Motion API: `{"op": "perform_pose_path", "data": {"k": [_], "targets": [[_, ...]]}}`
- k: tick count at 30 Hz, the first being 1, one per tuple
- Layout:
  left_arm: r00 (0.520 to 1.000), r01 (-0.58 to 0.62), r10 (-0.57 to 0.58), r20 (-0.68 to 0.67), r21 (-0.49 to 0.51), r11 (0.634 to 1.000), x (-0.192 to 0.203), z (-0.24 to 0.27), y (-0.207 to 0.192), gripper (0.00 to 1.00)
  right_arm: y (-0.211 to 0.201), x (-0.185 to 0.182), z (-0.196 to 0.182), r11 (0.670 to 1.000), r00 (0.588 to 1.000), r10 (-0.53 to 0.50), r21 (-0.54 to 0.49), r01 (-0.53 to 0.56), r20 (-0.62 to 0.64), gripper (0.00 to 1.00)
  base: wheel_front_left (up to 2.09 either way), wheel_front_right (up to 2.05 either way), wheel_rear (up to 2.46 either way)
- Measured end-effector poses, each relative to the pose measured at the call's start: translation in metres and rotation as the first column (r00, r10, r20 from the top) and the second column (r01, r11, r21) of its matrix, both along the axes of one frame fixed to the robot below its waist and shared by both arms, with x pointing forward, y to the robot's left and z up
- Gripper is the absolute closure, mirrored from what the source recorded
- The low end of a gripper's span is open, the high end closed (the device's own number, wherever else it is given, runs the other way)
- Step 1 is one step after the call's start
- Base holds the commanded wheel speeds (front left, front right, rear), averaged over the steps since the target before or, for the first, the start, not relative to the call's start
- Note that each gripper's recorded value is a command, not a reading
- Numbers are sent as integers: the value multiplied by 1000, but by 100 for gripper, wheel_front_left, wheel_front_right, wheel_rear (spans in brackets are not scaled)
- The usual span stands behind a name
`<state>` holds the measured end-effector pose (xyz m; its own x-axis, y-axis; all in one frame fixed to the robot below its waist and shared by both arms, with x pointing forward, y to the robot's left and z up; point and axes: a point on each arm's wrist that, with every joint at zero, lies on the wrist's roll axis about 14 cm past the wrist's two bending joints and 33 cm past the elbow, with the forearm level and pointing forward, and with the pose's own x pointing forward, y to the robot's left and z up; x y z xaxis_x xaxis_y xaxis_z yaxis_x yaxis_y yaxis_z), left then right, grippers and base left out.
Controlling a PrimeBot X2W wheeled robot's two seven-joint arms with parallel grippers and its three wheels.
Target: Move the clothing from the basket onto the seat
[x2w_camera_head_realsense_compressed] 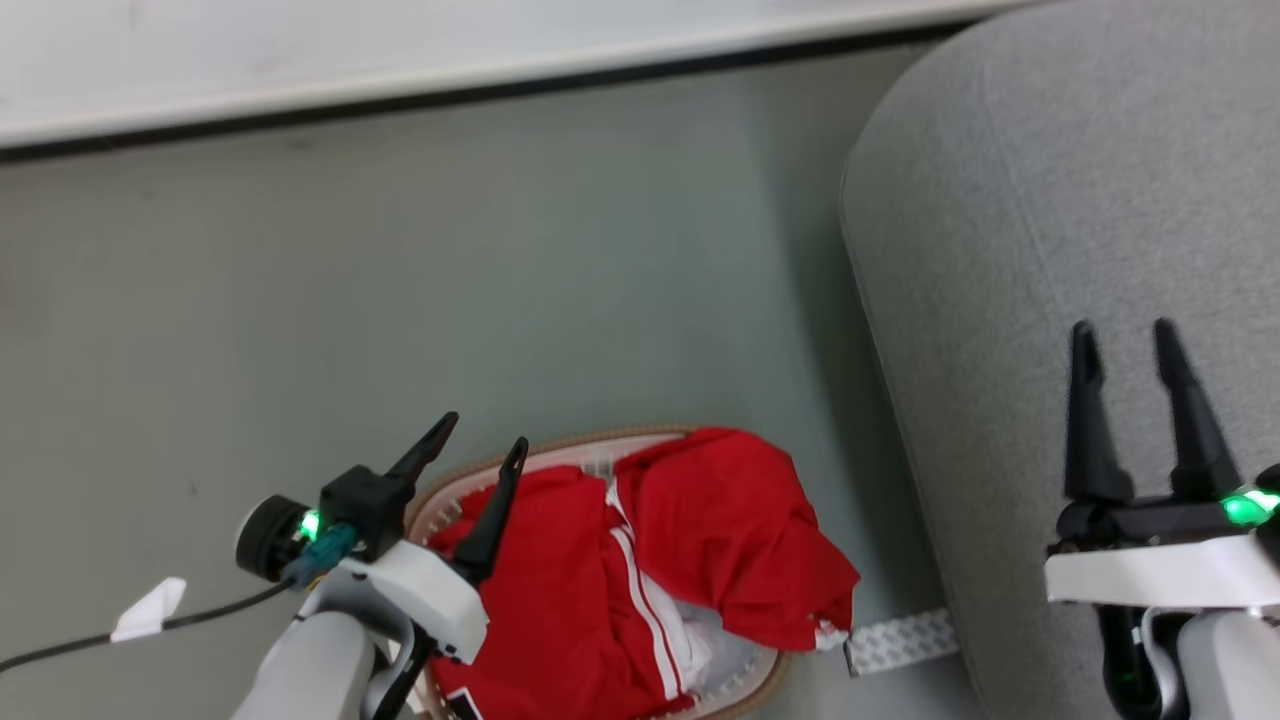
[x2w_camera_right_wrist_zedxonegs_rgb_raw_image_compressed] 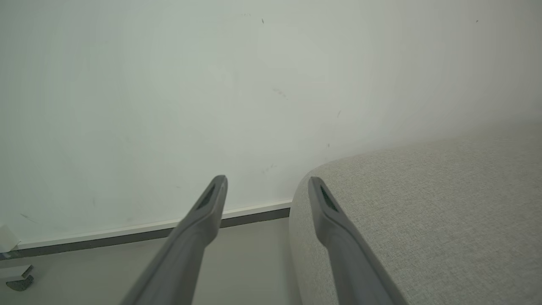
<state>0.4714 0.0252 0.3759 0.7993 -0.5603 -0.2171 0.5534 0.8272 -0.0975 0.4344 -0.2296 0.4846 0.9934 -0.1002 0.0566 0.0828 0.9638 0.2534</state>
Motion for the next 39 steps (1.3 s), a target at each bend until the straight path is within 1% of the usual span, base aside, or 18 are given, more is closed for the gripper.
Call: {"op": "perform_pose_path", "data": {"k": [5,9,13,18,21,23,25,31,32,35,37,39], "targets": [[990,90,-84,-116,52,995,-2,-47,-13,0,-14,14,-9,999,999,-34,-21,34,-9,0,0,0,0],[963,170,-143,-228,106,980,-10,-89,-20,0,-18,25,-15,999,999,-40,-34,40,-12,0,0,0,0],[919,273,-213,-333,145,951,-27,-127,-28,0,-32,32,-10,996,997,-74,-45,75,19,0,0,0,0],[839,408,-294,-457,170,897,-57,-171,-37,0,-42,41,-6,993,994,-98,-54,101,55,0,0,0,0],[811,452,-317,-492,183,873,-59,-191,-38,0,-44,47,-3,993,992,-100,-58,104,78,0,0,0,0],[796,464,-322,-513,175,868,-58,-203,-41,0,-43,52,-3,993,992,-93,-64,98,90,0,0,0,0],[781,493,-341,-524,180,851,-58,-214,-43,0,-42,56,-7,994,992,-86,-67,92,89,0,0,0,0],[713,596,-384,-587,220,772,-72,-253,-41,0,-37,65,-20,995,995,-66,-71,72,80,0,0,0,0],[684,635,-395,-614,234,736,-80,-265,-39,0,-37,67,-27,995,996,-66,-74,70,64,0,0,0,0],[646,694,-418,-638,264,670,-89,-279,-35,0,-37,71,-36,995,997,-61,-75,65,50,0,0,0,0],[627,720,-427,-652,275,638,-93,-286,-33,0,-36,71,-42,995,998,-60,-74,63,36,0,0,0,0],[612,735,-424,-668,281,617,-97,-291,-32,0,-36,71,-47,995,998,-59,-74,61,26,0,0,0,0]]}}
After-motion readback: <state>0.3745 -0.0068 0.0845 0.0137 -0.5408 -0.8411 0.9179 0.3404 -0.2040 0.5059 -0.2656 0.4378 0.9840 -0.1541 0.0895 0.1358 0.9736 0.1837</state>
